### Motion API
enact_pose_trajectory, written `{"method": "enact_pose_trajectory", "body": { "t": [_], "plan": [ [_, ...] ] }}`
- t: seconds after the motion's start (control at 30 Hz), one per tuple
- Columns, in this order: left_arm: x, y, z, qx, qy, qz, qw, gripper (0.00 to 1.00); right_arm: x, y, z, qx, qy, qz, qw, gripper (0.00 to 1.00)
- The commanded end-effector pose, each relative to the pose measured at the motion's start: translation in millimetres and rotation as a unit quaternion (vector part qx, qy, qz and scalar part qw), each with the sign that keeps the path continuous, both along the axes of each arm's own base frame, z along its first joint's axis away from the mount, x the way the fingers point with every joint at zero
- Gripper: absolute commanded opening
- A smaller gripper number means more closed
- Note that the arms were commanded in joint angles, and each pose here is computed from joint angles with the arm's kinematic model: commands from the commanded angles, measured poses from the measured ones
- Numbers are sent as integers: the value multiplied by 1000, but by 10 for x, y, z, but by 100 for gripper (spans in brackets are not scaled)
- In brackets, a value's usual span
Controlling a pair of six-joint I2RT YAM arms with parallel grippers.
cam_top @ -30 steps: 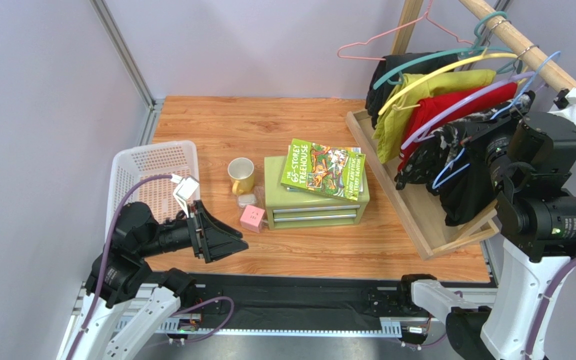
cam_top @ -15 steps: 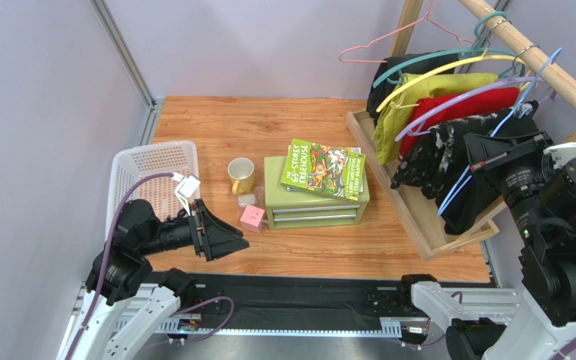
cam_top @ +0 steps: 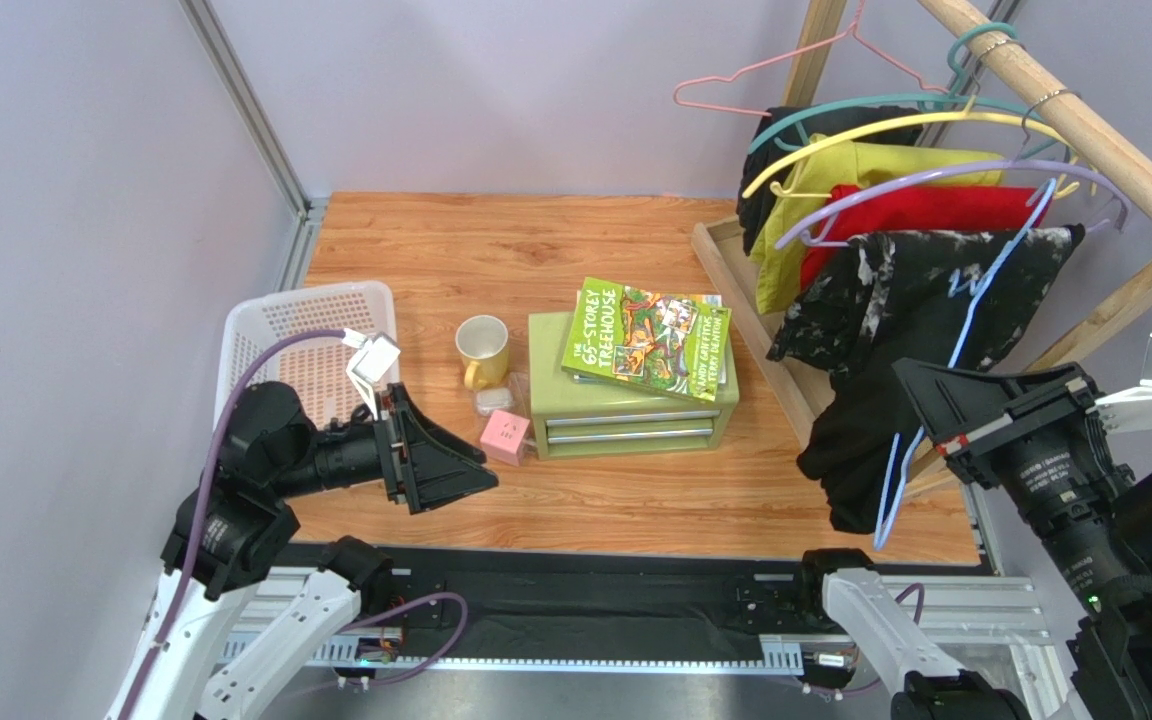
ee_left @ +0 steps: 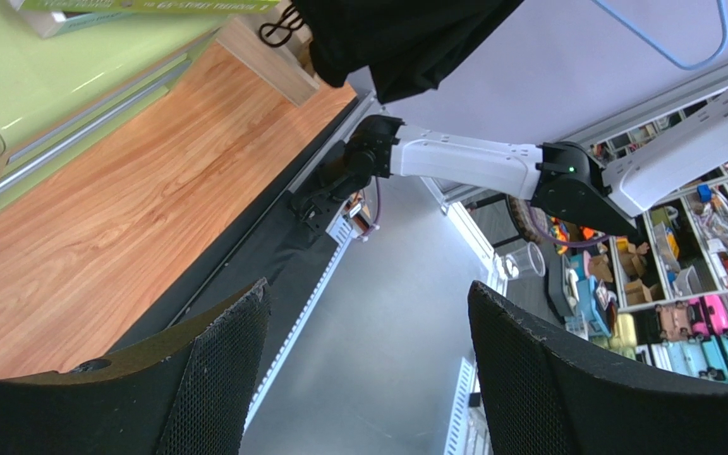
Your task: Remove the trousers from the hanger
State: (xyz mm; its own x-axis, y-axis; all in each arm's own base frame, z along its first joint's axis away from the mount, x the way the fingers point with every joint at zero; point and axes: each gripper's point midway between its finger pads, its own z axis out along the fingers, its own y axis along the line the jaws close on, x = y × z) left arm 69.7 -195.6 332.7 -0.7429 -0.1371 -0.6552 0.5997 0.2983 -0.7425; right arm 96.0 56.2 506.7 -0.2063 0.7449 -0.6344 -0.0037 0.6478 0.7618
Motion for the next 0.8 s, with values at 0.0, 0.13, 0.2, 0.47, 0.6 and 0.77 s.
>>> {"method": "enact_pose_trajectory", "body": {
  "t": [0.0,0.13,0.2,0.47,0.6,0.77],
  "plan": [
    [-69,1,274,-10,-45,-21,999,81,-324,248,239,-6,-61,84,995,0],
    [-31,-14,376,-11,-53,-20,998,80,-566,512,162,-5,-46,175,983,0],
    [20,-41,437,-19,-54,-18,998,78,-645,595,167,-1,-47,205,978,0],
    [118,-185,687,-54,-67,-21,996,77,-1085,916,350,33,-70,325,943,0],
    [30,-381,703,-45,-69,-59,995,75,-1245,1029,544,44,-101,373,921,0],
    [66,-546,968,-52,-97,-50,993,75,-1210,1137,1010,71,-158,391,904,0]
  ]
}}
